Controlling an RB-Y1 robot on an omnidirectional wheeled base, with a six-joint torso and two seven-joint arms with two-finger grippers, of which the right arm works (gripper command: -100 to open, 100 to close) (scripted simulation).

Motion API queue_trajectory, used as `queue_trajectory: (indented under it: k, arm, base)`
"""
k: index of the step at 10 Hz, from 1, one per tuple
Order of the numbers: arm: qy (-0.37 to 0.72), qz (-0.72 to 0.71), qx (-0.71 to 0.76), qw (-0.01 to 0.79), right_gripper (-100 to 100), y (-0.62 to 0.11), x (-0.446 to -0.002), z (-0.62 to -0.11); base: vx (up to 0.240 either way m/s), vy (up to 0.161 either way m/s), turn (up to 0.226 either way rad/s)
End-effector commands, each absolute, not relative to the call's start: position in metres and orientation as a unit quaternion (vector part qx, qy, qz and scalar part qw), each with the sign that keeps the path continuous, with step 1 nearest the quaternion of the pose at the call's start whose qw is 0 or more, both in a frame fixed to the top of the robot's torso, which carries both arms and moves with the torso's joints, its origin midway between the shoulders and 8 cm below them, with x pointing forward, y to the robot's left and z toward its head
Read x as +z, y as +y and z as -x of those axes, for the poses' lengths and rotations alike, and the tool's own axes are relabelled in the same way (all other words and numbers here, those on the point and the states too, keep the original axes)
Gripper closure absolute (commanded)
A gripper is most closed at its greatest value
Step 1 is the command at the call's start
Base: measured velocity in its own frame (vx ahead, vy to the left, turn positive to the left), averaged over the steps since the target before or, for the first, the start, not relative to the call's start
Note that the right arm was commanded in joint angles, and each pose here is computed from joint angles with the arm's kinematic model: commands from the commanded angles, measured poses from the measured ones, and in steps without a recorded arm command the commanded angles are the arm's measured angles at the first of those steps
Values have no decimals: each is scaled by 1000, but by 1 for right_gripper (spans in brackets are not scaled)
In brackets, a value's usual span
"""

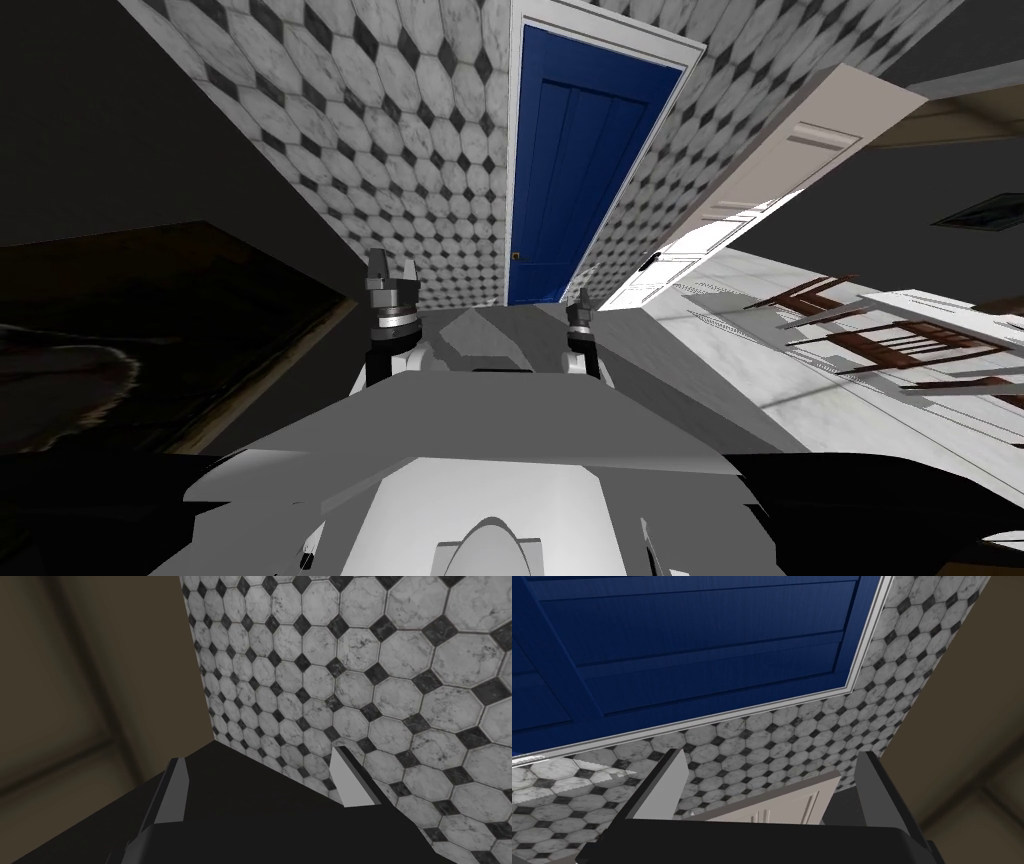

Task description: Pull the door open

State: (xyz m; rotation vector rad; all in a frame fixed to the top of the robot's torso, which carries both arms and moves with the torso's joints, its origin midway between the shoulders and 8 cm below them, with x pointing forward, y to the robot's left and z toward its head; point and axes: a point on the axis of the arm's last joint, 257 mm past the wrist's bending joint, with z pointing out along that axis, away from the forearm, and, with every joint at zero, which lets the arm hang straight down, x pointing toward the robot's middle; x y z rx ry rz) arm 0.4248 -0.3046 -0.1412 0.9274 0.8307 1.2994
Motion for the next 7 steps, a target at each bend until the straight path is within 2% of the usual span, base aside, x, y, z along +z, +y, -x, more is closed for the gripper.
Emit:
queue_trajectory:
  k: [1,3,7]
  arm:
    - [365,-408,562,620,-100,-307,-152,-430]
    - [369,-413,558,618,-100,-310,-162,-433]
    - [378,-427,546,614,-100,-320,-190,-443]
  base:
    - [102,3,111]
    - [64,15,57]
    - [94,9,111]
